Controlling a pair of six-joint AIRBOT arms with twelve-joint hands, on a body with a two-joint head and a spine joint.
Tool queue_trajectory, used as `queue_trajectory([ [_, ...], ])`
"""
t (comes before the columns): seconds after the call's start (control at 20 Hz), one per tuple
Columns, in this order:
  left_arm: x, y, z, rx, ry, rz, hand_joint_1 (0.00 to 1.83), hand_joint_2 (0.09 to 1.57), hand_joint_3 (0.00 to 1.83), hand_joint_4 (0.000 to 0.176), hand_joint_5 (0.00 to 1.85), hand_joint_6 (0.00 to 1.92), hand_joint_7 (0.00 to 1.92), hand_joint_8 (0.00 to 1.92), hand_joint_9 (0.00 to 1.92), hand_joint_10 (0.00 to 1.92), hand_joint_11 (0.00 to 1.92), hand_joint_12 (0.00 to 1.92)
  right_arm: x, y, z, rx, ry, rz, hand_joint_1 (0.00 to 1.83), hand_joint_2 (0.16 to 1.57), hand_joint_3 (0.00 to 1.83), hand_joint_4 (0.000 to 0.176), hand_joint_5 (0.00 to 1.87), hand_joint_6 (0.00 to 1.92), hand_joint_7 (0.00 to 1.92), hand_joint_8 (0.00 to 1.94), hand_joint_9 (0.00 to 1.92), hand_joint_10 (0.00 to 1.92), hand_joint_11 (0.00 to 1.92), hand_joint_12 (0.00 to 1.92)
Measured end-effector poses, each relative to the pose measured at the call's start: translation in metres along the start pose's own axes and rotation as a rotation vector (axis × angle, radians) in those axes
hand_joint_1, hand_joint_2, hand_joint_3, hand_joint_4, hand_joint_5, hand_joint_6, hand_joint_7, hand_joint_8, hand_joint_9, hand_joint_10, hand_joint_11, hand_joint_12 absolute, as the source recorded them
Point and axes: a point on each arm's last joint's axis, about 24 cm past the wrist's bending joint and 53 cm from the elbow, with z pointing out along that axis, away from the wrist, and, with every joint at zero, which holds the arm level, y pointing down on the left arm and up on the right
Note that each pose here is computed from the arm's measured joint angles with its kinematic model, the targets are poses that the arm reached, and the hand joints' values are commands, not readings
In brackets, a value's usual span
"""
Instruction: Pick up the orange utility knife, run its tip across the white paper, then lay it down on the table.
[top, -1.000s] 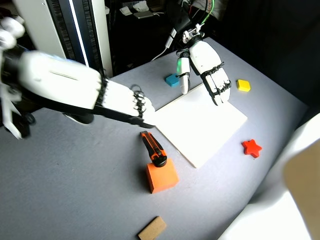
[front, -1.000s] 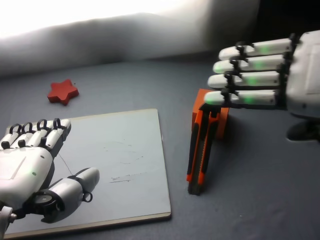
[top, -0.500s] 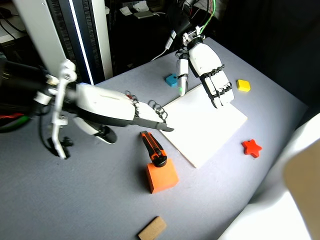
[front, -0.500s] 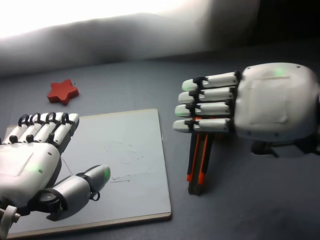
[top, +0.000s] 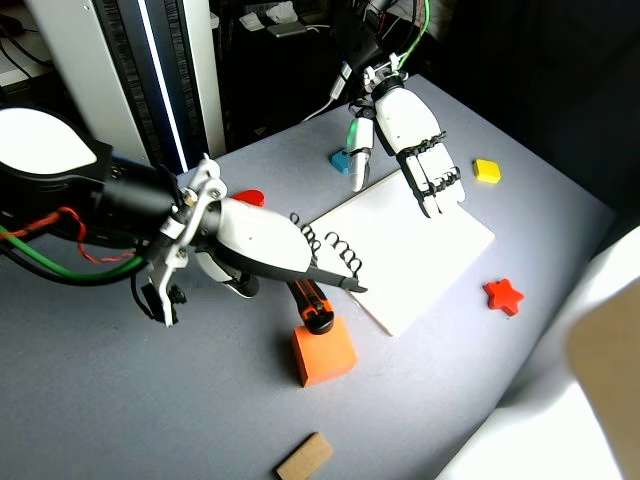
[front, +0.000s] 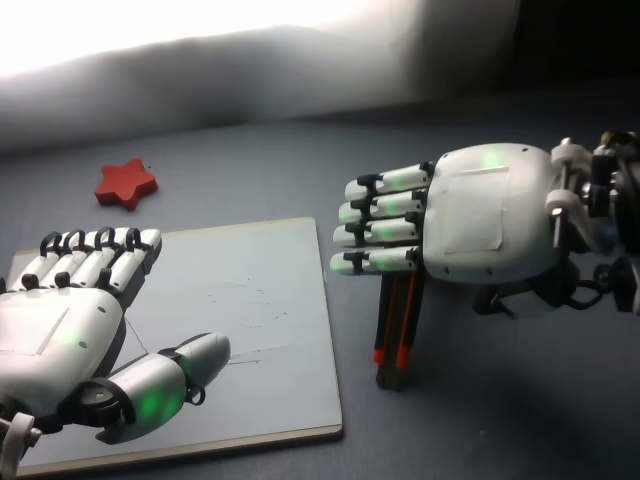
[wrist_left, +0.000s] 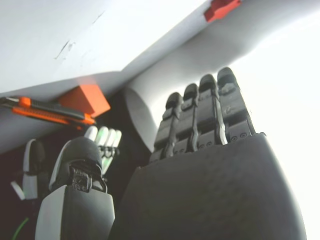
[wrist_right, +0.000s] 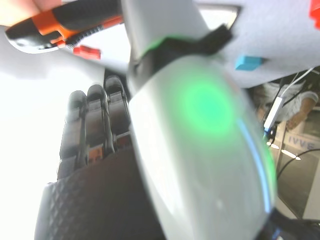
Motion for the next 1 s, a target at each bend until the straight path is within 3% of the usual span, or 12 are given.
queue_trajectory([
  [0.35,-0.004,0.003,0.001,-0.004,-0.014,-0.002,0.00,1.19,0.00,0.000,0.00,0.00,0.00,0.00,0.00,0.00,0.02,0.01,0.000,0.003,0.020,-0.021,0.002,-0.001,1.08,1.03,0.00,0.000,0.00,0.00,0.00,0.00,0.00,0.00,0.00,0.00],
  [0.5,0.000,0.009,-0.001,-0.014,-0.004,0.007,0.00,1.19,0.00,0.000,0.00,0.00,0.00,0.00,0.00,0.00,0.00,0.01,0.011,0.010,0.035,-0.044,0.023,-0.001,1.08,1.02,0.00,0.000,0.00,0.00,0.00,0.00,0.00,0.00,0.00,0.00],
  [0.8,-0.007,0.023,0.000,-0.042,-0.040,-0.004,0.00,1.18,0.00,0.000,0.00,0.00,0.00,0.00,0.00,0.00,0.01,0.02,0.011,0.008,0.053,-0.047,0.025,-0.013,1.08,1.04,0.00,0.000,0.00,0.00,0.00,0.00,0.00,0.00,0.00,0.00],
  [1.0,-0.007,0.023,0.000,-0.041,-0.040,-0.004,0.00,1.18,0.00,0.000,0.00,0.00,0.00,0.00,0.00,0.00,0.01,0.02,0.013,-0.003,0.060,-0.031,0.030,-0.018,1.08,1.04,0.00,0.000,0.00,0.00,0.00,0.00,0.00,0.00,0.00,0.00],
])
